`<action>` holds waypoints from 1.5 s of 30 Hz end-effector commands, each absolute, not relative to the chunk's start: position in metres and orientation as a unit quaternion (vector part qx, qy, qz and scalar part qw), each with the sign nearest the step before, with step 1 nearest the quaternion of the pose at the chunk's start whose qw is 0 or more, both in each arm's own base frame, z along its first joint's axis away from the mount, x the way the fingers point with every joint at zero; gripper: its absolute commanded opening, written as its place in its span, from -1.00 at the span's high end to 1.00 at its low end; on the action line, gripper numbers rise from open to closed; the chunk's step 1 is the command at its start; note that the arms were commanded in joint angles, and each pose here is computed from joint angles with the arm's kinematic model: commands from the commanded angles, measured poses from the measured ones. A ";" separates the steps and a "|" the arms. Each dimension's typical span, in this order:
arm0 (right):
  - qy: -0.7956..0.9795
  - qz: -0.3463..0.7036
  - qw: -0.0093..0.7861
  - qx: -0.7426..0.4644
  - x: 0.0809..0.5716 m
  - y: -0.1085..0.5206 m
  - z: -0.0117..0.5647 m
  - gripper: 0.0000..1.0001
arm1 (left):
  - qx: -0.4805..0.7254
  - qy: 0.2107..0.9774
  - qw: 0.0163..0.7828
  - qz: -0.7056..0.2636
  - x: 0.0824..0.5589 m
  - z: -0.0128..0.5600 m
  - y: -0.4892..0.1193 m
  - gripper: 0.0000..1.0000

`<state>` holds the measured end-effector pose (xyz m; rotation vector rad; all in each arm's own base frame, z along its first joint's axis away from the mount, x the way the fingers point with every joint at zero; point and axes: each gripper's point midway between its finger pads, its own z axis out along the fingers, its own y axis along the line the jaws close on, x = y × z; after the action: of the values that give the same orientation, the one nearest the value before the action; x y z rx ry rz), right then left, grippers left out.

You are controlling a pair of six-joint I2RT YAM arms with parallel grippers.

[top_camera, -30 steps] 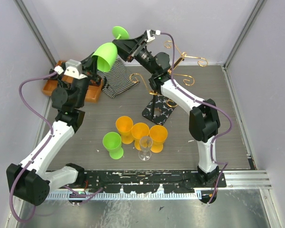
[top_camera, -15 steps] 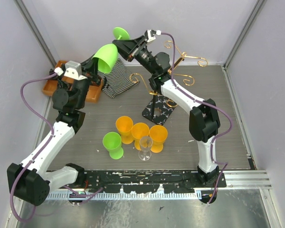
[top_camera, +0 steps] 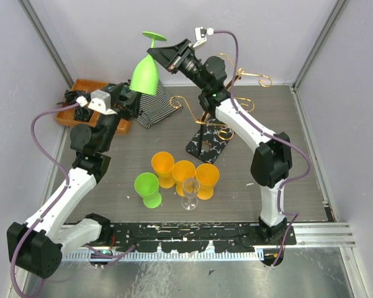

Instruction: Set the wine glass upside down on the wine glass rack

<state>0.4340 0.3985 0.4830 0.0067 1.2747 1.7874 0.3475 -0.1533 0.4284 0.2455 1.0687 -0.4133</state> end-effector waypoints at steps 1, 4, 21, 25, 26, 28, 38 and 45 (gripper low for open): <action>0.477 0.657 0.581 -0.054 0.409 0.348 0.565 0.98 | 0.118 0.521 0.821 -0.203 0.333 0.413 -0.151 -0.41; 0.497 0.606 0.619 -0.056 0.418 0.326 0.565 0.98 | 0.119 0.538 0.809 -0.203 0.327 0.399 -0.148 -0.46; 0.624 0.187 0.757 0.048 0.416 0.062 0.496 0.99 | 0.060 0.585 0.798 -0.132 0.344 0.395 -0.119 -0.69; 0.638 0.087 0.765 0.021 0.403 0.029 0.480 0.99 | 0.066 0.599 0.788 -0.127 0.353 0.388 -0.122 -0.73; 0.638 0.069 0.766 0.014 0.401 0.024 0.478 0.99 | 0.067 0.601 0.786 -0.127 0.355 0.386 -0.123 -0.73; 0.640 0.040 0.767 0.004 0.397 0.014 0.470 0.99 | 0.068 0.604 0.784 -0.127 0.358 0.384 -0.125 -0.73; 0.622 0.025 0.783 -0.004 0.391 -0.006 0.404 0.99 | 0.070 0.605 0.786 -0.110 0.365 0.383 -0.123 -0.80; 0.611 0.039 0.791 -0.007 0.393 -0.009 0.366 0.99 | 0.069 0.605 0.787 -0.102 0.367 0.382 -0.121 -0.82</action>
<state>0.3987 -0.0120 0.3189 0.0366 1.5350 0.0726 0.3668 -0.1250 0.3564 0.1663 1.3691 -0.2384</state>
